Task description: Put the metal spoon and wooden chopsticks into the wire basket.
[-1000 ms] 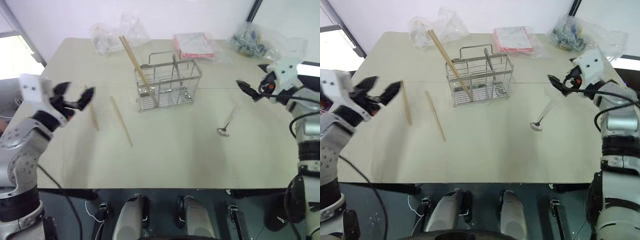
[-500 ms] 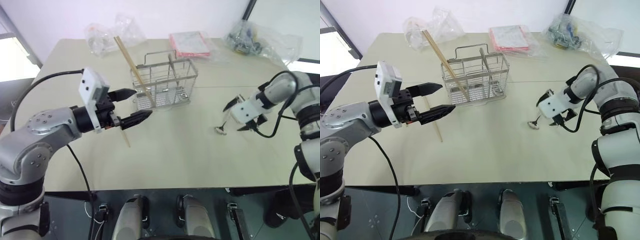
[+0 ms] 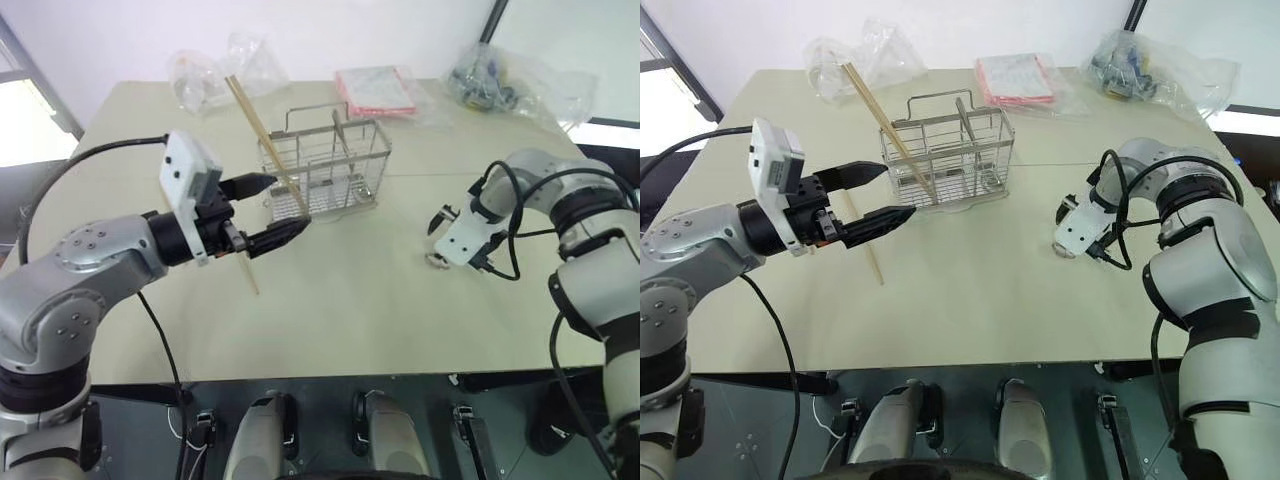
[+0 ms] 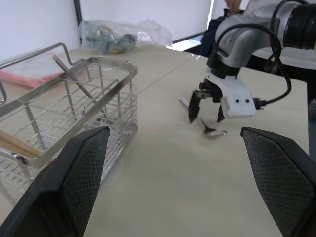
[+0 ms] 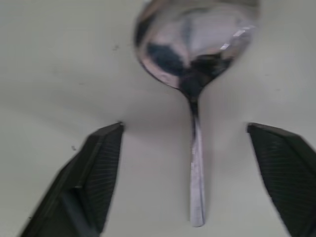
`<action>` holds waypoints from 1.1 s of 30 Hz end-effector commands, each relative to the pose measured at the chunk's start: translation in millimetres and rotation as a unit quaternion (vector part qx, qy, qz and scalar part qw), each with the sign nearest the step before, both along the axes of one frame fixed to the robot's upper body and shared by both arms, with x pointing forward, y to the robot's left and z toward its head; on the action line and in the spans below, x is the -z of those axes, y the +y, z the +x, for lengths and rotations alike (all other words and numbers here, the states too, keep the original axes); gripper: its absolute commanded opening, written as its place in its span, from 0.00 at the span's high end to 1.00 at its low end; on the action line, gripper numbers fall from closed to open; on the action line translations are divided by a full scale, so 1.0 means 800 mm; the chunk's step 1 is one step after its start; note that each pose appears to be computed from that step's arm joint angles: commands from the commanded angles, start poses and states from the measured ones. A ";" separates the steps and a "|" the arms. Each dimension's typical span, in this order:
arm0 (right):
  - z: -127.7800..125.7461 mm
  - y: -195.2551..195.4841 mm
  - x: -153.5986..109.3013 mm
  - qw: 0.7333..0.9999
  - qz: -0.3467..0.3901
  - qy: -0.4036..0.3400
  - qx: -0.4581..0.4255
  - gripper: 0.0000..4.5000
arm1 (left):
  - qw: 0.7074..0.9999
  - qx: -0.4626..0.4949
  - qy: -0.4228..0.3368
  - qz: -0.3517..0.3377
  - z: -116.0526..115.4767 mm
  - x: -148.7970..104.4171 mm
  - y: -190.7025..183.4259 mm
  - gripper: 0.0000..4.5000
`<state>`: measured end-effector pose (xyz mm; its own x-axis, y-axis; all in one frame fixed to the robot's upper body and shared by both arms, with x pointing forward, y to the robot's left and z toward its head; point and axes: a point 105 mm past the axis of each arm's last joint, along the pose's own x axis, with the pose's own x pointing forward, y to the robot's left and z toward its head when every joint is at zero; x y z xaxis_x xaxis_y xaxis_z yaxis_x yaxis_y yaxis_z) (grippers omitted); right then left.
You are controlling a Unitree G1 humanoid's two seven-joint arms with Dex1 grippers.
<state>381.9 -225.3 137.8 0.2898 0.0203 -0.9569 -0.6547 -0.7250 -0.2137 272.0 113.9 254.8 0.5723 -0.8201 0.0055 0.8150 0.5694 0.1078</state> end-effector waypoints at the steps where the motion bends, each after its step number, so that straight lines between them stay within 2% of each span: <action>1: 0.002 0.023 0.002 1.000 0.020 0.005 -0.024 0.54 | 1.000 -0.004 -0.029 -0.007 -0.005 -0.016 0.001 0.00; 5: -0.002 0.034 0.001 0.999 0.040 0.020 -0.032 0.99 | 0.999 -0.004 -0.032 -0.013 -0.004 -0.019 0.000 0.00; 10: -0.004 0.043 -0.008 0.995 0.092 0.016 -0.036 0.99 | 0.999 -0.003 -0.035 -0.020 -0.002 -0.023 0.000 0.00; 12: -0.008 0.056 -0.019 0.989 0.138 0.032 -0.034 0.99 | 0.999 -0.006 -0.037 -0.022 0.000 -0.024 0.002 0.00; 16: -0.013 0.094 -0.057 0.946 0.313 0.084 0.001 0.99 | 0.998 -0.022 -0.048 -0.034 0.008 -0.036 0.013 0.00; 18: -0.027 0.117 -0.094 0.895 0.426 0.129 0.031 0.99 | 0.997 -0.031 -0.055 -0.041 0.012 -0.045 0.019 0.00; 19: -0.038 0.124 -0.104 0.875 0.454 0.161 0.038 0.99 | 0.997 -0.034 -0.057 -0.043 0.013 -0.048 0.021 0.00; 21: -0.059 0.139 -0.165 0.789 0.555 0.251 0.073 0.99 | 0.996 -0.042 -0.064 -0.046 0.018 -0.057 0.027 0.00; 23: -0.071 0.146 -0.219 0.704 0.626 0.320 0.097 0.99 | 0.995 -0.048 -0.069 -0.046 0.022 -0.063 0.032 0.00; 26: -0.058 0.146 -0.287 0.589 0.725 0.333 0.126 0.99 | 0.995 -0.051 -0.074 -0.045 0.028 -0.067 0.035 0.00; 28: -0.036 0.142 -0.313 0.516 0.775 0.326 0.163 0.99 | 0.995 -0.050 -0.079 -0.045 0.031 -0.070 0.034 0.00; 29: -0.026 0.140 -0.319 0.493 0.793 0.312 0.173 0.99 | 0.995 -0.049 -0.081 -0.045 0.032 -0.071 0.032 0.00; 30: -0.012 0.139 -0.317 0.483 0.808 0.281 0.187 0.99 | 0.994 -0.047 -0.083 -0.045 0.033 -0.073 0.031 0.00; 33: 0.025 0.138 -0.294 0.476 0.825 0.198 0.233 0.99 | 0.994 -0.040 -0.089 -0.048 0.034 -0.078 0.026 0.00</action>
